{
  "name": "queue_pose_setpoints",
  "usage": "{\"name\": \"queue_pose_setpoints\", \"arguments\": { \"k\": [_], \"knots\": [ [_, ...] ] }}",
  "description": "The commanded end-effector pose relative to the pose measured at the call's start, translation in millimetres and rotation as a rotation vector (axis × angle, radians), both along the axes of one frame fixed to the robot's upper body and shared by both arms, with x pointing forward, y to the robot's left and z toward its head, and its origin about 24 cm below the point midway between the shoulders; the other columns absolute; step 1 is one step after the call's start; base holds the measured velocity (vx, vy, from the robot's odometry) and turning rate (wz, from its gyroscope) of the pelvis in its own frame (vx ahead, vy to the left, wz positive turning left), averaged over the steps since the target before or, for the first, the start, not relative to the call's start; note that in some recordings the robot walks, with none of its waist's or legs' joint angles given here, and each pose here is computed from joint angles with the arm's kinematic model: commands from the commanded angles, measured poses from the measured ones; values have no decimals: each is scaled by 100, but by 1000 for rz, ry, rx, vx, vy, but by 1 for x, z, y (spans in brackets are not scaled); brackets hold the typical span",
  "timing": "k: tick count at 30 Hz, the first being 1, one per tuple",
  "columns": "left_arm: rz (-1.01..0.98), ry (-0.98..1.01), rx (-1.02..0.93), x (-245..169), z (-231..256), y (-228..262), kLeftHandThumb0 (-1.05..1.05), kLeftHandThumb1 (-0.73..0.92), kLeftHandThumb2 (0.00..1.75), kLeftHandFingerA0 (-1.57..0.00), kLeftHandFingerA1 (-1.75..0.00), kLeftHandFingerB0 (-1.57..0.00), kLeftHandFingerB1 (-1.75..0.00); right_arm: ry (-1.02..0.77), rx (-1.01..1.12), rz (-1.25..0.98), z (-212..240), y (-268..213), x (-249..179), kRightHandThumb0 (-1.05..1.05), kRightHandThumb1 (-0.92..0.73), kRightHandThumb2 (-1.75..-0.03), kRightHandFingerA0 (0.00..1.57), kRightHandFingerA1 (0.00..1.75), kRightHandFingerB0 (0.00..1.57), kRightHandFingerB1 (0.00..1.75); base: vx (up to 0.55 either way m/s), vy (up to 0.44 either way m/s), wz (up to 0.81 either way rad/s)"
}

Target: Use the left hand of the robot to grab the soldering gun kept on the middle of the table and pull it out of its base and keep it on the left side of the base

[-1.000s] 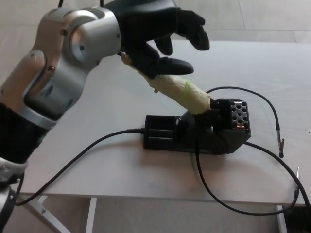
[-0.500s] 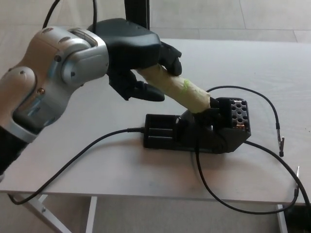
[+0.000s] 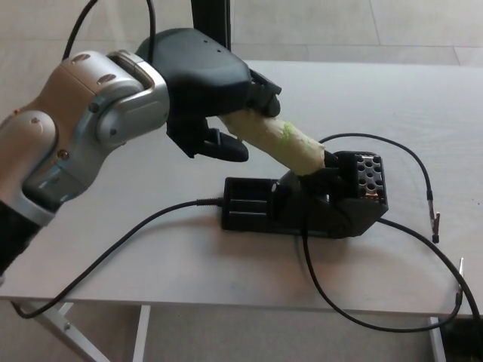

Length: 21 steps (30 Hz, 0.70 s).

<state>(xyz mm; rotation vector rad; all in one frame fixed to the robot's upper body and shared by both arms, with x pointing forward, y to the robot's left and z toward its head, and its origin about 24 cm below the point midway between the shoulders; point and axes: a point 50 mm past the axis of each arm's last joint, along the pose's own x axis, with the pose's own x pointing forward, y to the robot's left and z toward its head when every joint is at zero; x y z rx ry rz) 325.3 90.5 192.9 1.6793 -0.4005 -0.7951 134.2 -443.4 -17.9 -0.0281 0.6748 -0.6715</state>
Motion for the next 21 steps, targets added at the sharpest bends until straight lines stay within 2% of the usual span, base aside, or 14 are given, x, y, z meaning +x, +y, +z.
{"name": "queue_pose_setpoints", "arguments": {
  "k": [1, 2, 3, 5, 8, 9, 10, 13, 14, 17, 18, 19, 20, 21],
  "knots": [
    [-31, -20, -1, -2, -9, 0, -65, 85, 64, -66, -69, -43, -46, -58, -48, 10, 16, -9, 8, -105, -54, -91, 92, 138, 23, 144, 0, 0, 0],
    [-58, -49, 10, -4, -12, -1, -58, 74, 62, -79, -77, -43, -50, -64, -45, 3, 17, -9, 8, -105, -50, -92, 98, 134, 21, 151, 0, 0, 0],
    [-69, -58, 12, -5, -15, -1, -54, 54, 97, -80, -85, -38, -61, -70, -41, 1, 17, -9, 8, -105, -48, -96, 96, 135, 19, 153, 0, 0, 0],
    [-86, -80, -25, -6, -21, -1, -48, 61, 59, -99, -128, -49, -53, -69, -42, 6, 18, -9, 8, -105, -50, -94, 97, 133, 19, 150, 0, 0, 0],
    [-102, -91, -68, -6, -29, 1, -30, 64, 65, -102, -153, -45, -55, -61, -50, 4, 17, -9, 8, -105, -49, -98, 94, 133, 18, 150, 0, 0, 0],
    [-121, -106, -89, -6, -31, 2, -18, 47, 93, -127, -135, -43, -62, -59, -54, 14, 18, -9, 8, -105, -43, -122, 98, 126, 36, 112, 0, 0, 0],
    [-122, -110, -81, -6, -31, 3, -11, 60, 73, -97, -168, -59, -52, -62, -51, 13, 18, -9, 9, -105, -42, -122, 102, 128, 34, 110, 0, 0, 0],
    [-137, -124, -61, -5, -29, 4, -17, 53, 67, -100, -151, -92, -85, -64, -50, 4, 17, -9, 9, -103, -50, -100, 96, 135, 25, 148, 0, 0, 0],
    [-146, -137, -39, -7, -30, 4, -13, 51, 67, -95, -166, -89, -117, -61, -53, 2, 17, -9, 9, -103, -49, -105, 102, 129, 19, 151, 0, 0, 0],
    [-156, -150, -20, -7, -33, 6, -14, 51, 66, -95, -159, -90, -100, -65, -50, -1, 17, -9, 9, -102, -49, -103, 99, 131, 20, 148, 0, 0, 0],
    [-158, -138, -24, -8, -34, 6, -13, 52, 78, -94, -167, -85, -120, -53, -58, -5, 18, -10, 8, -102, -40, -118, 106, 123, 39, 118, 0, 0, 0],
    [-154, -130, -33, -8, -35, 7, -16, 54, 72, -95, -167, -88, -103, -53, -58, -6, 17, -10, 7, -99, -48, -106, 98, 131, 22, 149, 0, 0, 0],
    [-153, -129, -36, -8, -36, 7, -16, 54, 72, -95, -167, -88, -103, -55, -56, -6, 17, -10, 7, -99, -48, -106, 98, 131, 22, 149, 0, 0, 0],
    [-150, -140, -57, -7, -35, 8, -14, 54, 82, -95, -175, -81, -129, -58, -45, -17, 16, -10, 6, -98, -45, -107, 96, 129, 25, 144, 0, 0, 0]
  ]
}}
